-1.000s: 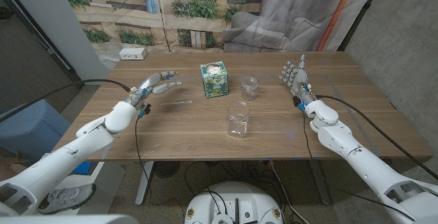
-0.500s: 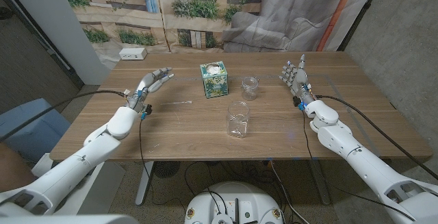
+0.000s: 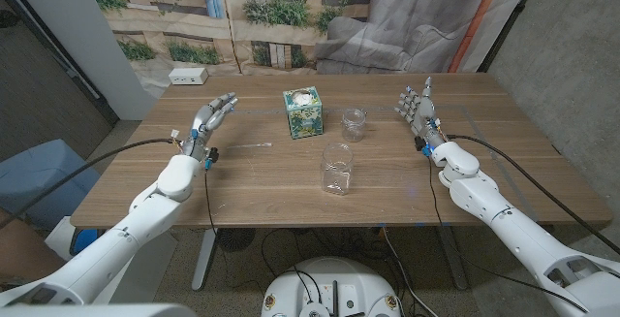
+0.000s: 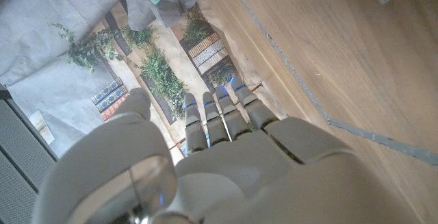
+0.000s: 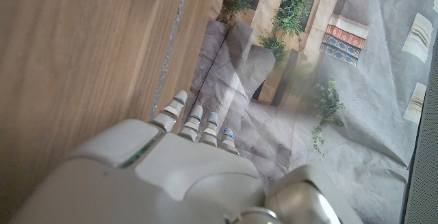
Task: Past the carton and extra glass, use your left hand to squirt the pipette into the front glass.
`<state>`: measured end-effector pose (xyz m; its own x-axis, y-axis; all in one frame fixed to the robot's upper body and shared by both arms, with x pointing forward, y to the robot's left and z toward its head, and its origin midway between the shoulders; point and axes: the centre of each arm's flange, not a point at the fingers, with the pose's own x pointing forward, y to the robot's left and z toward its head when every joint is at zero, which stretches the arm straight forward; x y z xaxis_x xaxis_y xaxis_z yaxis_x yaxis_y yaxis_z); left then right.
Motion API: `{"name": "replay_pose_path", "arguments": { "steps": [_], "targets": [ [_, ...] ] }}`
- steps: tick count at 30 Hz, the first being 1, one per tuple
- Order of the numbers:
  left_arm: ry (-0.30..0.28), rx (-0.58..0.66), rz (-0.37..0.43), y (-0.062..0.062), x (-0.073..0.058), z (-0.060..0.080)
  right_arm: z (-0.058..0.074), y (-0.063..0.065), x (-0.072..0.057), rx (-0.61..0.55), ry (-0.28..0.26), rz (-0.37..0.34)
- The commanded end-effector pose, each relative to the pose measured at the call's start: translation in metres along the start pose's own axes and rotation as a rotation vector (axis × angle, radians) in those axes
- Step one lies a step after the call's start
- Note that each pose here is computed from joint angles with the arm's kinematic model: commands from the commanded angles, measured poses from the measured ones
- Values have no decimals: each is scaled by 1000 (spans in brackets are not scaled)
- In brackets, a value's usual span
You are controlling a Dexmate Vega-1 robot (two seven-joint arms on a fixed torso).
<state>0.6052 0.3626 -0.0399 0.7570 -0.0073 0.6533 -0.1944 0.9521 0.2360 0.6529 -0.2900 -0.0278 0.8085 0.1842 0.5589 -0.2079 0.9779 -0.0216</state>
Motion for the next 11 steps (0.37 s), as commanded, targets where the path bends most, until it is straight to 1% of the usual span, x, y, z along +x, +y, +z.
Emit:
{"name": "replay_pose_path", "arguments": {
  "steps": [1,4,5,6,7,8,9,10,11],
  "targets": [
    [117,-238,45,-16,-3,-17,0,0,0,0,0,3],
    [105,-279,-2,-24,2,-16,0,0,0,0,0,3],
    [84,-304,-36,-26,4,-16,0,0,0,0,0,-3],
    [41,-293,-53,-26,6,-10,0,0,0,0,0,-3],
    [-14,-295,-53,-22,8,6,0,0,0,0,0,-3],
    [-63,-403,-75,-19,9,25,0,0,0,0,0,-3],
    [-116,-453,-51,-13,9,50,0,0,0,0,0,-3],
    [-170,-429,-27,-4,9,78,0,0,0,0,0,-3],
    [-242,-396,-28,4,12,102,0,0,0,0,0,-3]
  ]
}}
